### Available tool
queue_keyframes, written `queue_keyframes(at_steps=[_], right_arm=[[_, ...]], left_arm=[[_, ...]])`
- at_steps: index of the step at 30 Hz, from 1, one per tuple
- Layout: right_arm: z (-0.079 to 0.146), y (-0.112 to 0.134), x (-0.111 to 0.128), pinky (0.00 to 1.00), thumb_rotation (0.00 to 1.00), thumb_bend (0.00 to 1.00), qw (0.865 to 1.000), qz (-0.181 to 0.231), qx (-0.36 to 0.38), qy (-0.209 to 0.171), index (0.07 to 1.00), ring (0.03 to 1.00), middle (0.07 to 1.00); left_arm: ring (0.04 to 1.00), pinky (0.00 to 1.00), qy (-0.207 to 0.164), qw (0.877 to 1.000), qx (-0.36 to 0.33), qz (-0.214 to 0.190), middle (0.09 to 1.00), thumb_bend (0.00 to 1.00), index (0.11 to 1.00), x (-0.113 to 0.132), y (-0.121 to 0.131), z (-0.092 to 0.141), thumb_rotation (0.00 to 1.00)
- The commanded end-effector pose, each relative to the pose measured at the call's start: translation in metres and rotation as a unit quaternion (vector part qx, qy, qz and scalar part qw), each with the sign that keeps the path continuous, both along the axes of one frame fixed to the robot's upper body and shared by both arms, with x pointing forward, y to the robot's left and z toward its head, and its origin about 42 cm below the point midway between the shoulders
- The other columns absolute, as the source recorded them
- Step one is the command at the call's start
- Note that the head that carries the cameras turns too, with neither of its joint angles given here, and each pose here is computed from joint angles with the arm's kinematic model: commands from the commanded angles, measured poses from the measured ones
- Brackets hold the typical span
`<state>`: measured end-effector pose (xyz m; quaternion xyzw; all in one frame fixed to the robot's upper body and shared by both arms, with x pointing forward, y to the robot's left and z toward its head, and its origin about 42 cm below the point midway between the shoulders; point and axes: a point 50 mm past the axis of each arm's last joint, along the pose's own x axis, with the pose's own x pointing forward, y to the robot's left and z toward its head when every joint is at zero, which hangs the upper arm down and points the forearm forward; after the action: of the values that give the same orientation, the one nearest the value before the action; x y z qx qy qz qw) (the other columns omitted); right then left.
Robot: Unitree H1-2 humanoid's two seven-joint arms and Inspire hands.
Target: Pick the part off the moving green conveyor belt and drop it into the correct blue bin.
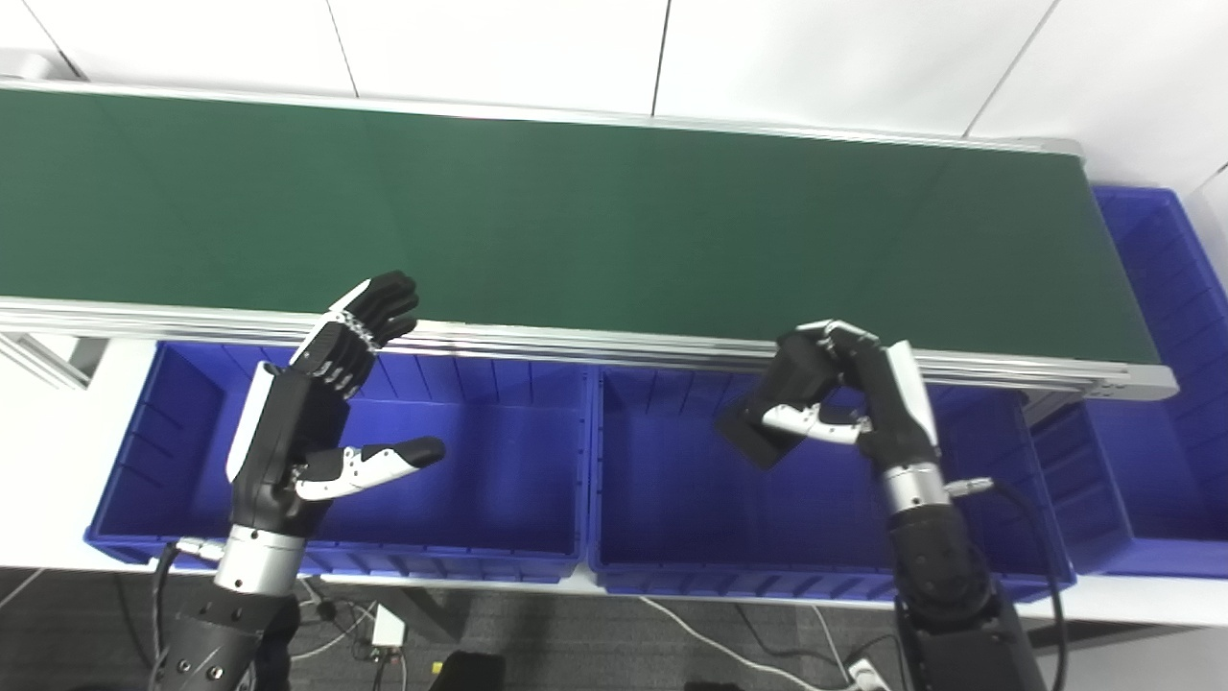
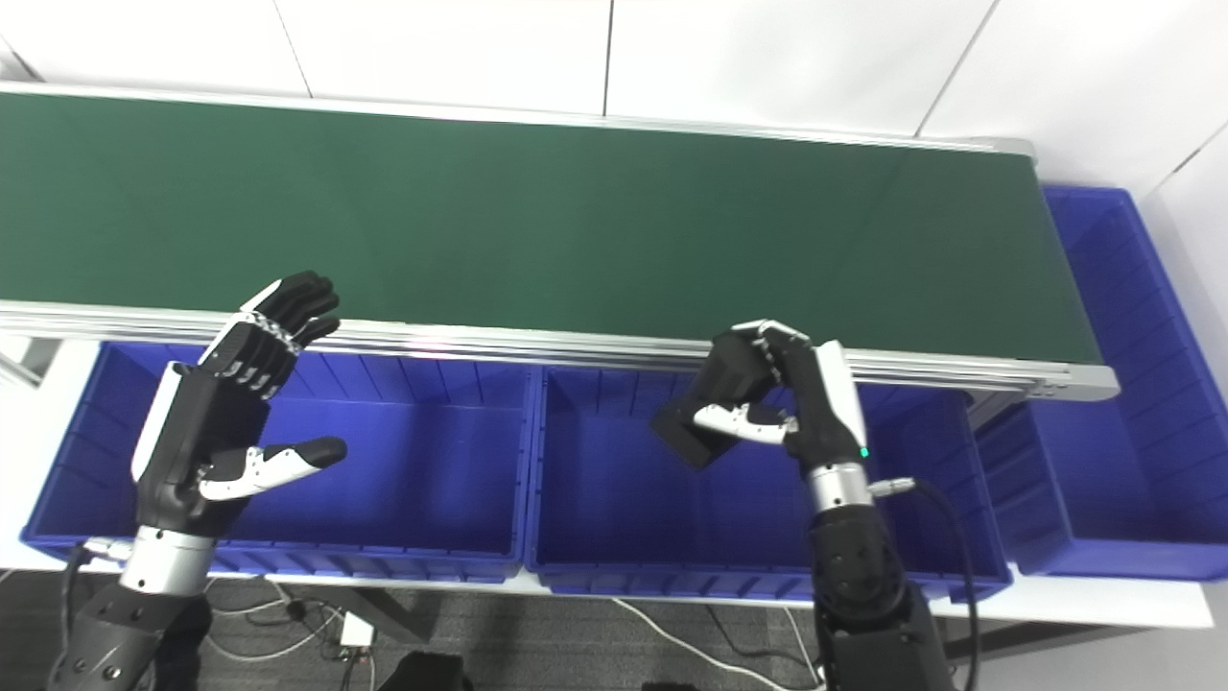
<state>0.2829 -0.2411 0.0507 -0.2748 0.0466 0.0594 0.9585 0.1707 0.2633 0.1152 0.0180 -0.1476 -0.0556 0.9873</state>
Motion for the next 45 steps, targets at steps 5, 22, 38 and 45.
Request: queue_keyframes(at_steps=[5,22,38,45], right_arm=[[-0.004,0.005,0.012,0.79,0.57,0.90,0.994,0.079,-0.033,0.069,0.943,0.894,0.932],[0.031,0.008,-0.045,0.95,0.84,1.00,0.981,0.124,0.116,-0.095,1.000,0.982,0.997],[-0.001,0.016,-0.062,0.88,0.75,0.97,0.977,0.099,0.161,-0.098,1.000,0.944,0.975],[-0.007,0.019,-0.066,0.90,0.74,0.94,0.978,0.089,0.164,-0.090,1.000,0.941,0.977]], left_arm=[[0.870,0.84,-0.020,1.000,0.006,0.015,0.871,0.75,0.850,-0.002,0.000,0.005,0.30],[0.875,0.83,0.003,1.000,-0.007,0.009,0.870,0.76,0.845,-0.011,-0.008,-0.014,0.24],[0.876,0.85,0.028,1.000,-0.001,0.002,0.869,0.76,0.842,-0.017,-0.015,-0.030,0.21],[0.883,0.85,0.038,0.999,-0.003,0.004,0.867,0.78,0.840,-0.018,-0.012,-0.036,0.23]])
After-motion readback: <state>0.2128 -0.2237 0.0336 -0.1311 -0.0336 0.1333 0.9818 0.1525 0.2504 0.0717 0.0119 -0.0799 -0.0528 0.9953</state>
